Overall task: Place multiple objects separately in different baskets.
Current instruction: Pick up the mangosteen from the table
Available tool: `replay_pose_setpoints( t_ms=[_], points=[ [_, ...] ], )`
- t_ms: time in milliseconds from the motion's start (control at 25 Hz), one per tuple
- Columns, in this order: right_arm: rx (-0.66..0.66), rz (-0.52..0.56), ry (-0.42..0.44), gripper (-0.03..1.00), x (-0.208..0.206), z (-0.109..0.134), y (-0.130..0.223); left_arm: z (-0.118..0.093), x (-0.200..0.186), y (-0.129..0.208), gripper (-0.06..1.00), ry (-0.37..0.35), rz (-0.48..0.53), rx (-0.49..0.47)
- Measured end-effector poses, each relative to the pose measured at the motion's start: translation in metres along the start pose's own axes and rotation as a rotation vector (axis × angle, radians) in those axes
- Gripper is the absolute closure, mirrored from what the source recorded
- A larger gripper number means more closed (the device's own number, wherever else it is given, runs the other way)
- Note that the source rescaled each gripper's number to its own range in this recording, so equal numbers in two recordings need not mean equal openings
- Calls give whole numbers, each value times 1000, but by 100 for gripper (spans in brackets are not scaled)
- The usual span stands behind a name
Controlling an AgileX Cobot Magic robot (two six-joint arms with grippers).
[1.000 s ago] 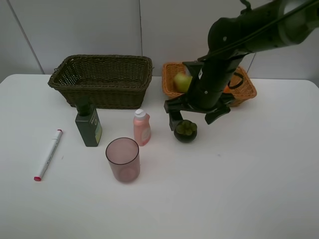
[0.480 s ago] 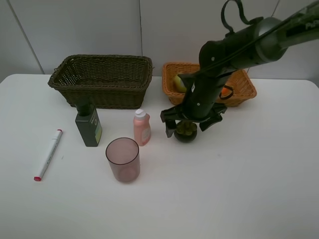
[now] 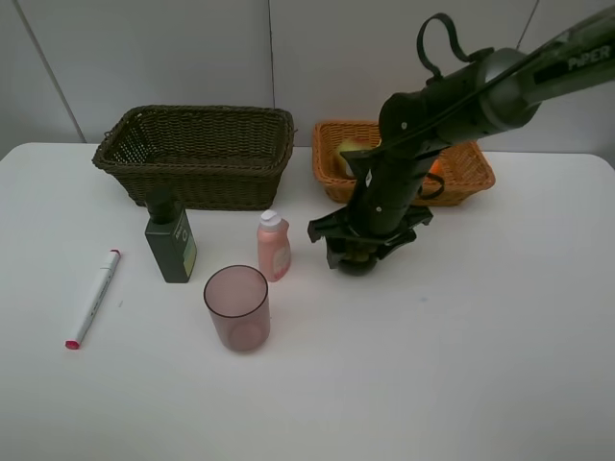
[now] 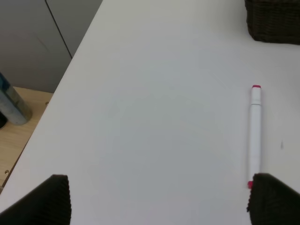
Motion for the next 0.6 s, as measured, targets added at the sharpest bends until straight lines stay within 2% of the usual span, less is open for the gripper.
replay_pose_setpoints(
  t_ms=[40, 600],
  points=[
    [0, 0, 0, 93, 0, 0, 0, 0, 0, 0, -5, 0, 0, 0],
    [0, 14, 0, 93, -12, 0, 3, 0, 0, 0, -5, 0, 0, 0]
  ],
)
Point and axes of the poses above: a point on each arm's last joint axis where the gripper is mounted, x pointing out along that axis toward the gripper, z along the wrist's bending axis when the last joint is at zero, y = z × x, the point moved 7 cm from there along x, pointing out along that axis toward the gripper, and after that the axes turned 5 degrees about -x, right-handed, at the moved point
